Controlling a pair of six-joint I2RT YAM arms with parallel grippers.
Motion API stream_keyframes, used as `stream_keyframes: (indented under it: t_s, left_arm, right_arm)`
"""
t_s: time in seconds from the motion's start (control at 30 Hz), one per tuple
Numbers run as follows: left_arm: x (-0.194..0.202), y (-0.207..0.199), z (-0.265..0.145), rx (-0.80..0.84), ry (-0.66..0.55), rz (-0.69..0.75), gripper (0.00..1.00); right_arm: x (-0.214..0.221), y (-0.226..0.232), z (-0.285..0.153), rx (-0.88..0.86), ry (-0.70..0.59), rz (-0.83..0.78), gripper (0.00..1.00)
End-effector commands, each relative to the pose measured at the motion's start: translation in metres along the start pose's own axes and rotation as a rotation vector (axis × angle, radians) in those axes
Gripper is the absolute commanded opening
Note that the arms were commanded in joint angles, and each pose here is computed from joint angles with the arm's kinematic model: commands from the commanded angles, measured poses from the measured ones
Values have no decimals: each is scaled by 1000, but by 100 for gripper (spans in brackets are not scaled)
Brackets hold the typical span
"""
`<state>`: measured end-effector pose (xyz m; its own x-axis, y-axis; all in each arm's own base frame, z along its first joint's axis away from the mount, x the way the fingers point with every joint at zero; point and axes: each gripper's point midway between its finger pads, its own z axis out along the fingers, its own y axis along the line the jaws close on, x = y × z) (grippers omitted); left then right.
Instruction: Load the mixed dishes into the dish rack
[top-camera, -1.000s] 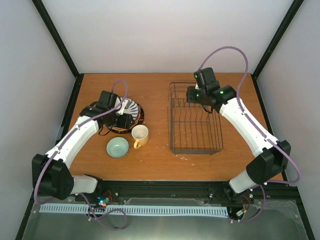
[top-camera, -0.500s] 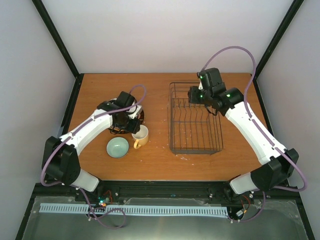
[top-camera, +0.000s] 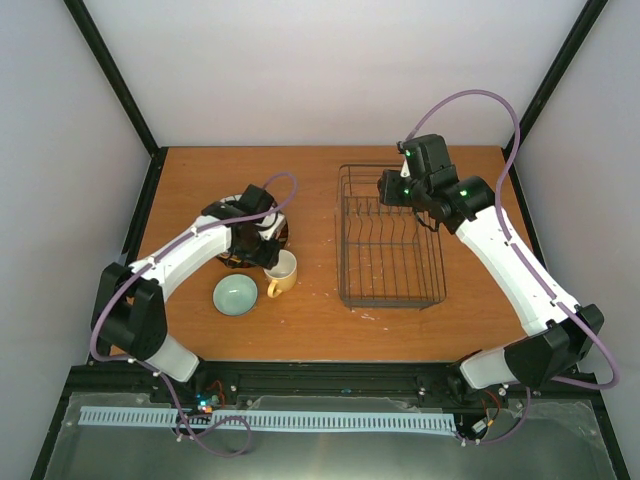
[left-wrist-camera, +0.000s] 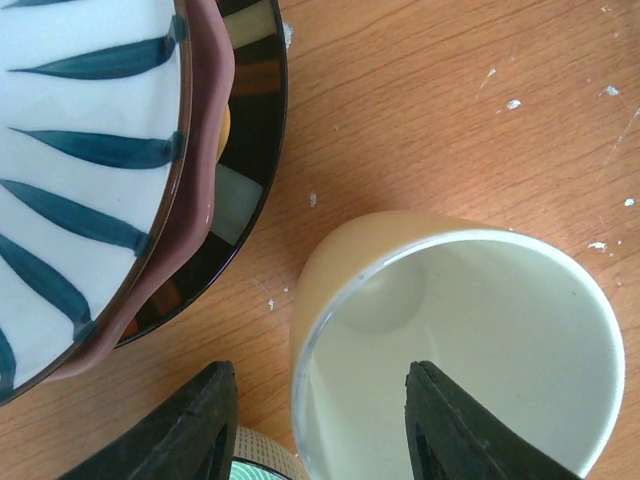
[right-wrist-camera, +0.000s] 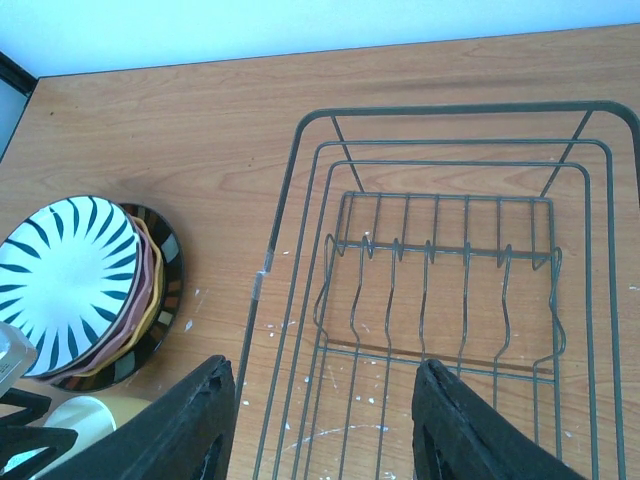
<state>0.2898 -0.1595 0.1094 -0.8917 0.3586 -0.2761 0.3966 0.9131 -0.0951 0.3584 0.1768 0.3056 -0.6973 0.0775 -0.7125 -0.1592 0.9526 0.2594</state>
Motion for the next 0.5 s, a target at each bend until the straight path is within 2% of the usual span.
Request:
stream_keyframes:
  t_s: [0.0, 0.27, 0.47]
  left_arm:
    - [-8, -4, -1, 3, -9, 16, 46]
    - [-5, -7, 10, 21, 27, 16, 41]
    - [-5, -10, 16, 30, 46, 16, 27]
  right_arm:
    - [-3, 4, -12, -14, -13, -17, 48]
    - [-5, 3, -15, -15, -22, -20, 48]
    - [-4, 4, -16, -16, -22, -20, 48]
